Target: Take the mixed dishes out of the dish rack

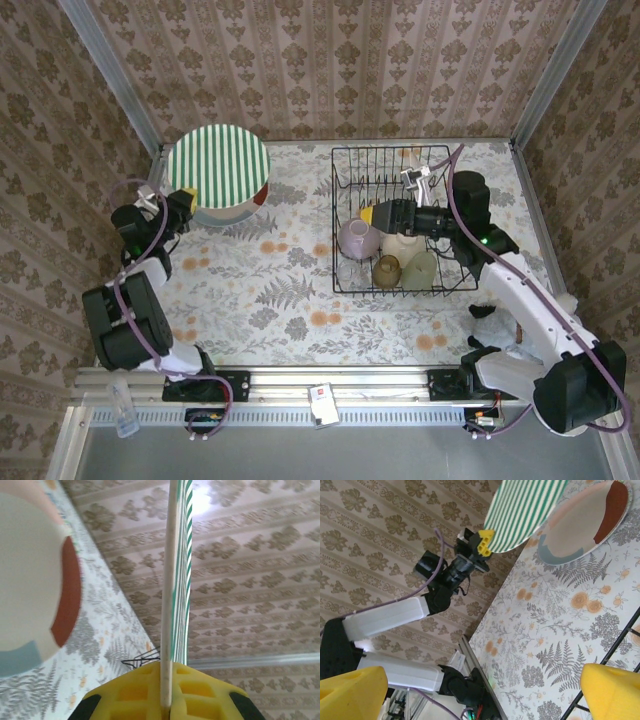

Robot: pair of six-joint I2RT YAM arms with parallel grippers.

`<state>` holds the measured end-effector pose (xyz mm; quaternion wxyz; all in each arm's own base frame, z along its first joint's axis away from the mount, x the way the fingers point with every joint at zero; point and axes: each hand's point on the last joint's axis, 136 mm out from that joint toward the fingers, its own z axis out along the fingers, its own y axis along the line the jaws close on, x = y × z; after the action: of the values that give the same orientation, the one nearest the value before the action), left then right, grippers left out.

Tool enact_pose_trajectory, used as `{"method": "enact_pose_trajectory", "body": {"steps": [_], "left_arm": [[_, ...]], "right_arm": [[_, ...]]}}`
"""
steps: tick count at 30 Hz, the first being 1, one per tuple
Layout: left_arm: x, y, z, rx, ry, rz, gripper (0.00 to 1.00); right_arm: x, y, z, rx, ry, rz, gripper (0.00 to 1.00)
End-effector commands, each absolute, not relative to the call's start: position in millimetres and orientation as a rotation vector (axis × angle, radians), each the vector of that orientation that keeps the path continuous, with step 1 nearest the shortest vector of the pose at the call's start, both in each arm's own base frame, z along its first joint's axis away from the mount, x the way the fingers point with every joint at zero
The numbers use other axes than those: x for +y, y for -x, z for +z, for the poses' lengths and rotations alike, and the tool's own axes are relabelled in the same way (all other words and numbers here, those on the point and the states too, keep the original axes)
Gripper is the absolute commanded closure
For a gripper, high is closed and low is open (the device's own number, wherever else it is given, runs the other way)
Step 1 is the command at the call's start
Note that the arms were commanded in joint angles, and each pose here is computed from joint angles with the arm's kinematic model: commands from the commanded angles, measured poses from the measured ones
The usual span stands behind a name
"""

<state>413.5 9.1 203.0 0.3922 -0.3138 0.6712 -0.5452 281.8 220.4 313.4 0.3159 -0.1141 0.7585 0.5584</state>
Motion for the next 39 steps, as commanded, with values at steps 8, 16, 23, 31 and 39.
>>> {"method": "enact_pose_trajectory", "body": {"steps": [8, 16, 23, 31, 39], "left_arm": [[38.3, -449.8, 162.0, 1.628, 0.871, -1.412, 1.00], [43.1, -459.4, 126.0, 1.691, 0.942, -1.379, 1.00], [47.1, -466.1, 110.6, 1.756, 0.972, -1.323, 1.00], [46.1, -474.0, 101.0, 1.807, 0.984, -1.292, 1.00], [41.2, -481.7, 91.8, 1.855, 0.984, -1.260, 1.00]], "right_arm": [[219.1, -265.9, 323.8, 1.985, 0.376, 1.408, 0.00], [218.1, -262.1, 320.9, 1.987, 0.384, 1.394, 0.00], [218.4, -264.4, 318.0, 1.994, 0.378, 1.389, 0.00], [219.3, -265.2, 315.8, 1.998, 0.380, 1.391, 0.00], [217.5, -264.0, 313.5, 2.005, 0.369, 1.379, 0.00]]}}
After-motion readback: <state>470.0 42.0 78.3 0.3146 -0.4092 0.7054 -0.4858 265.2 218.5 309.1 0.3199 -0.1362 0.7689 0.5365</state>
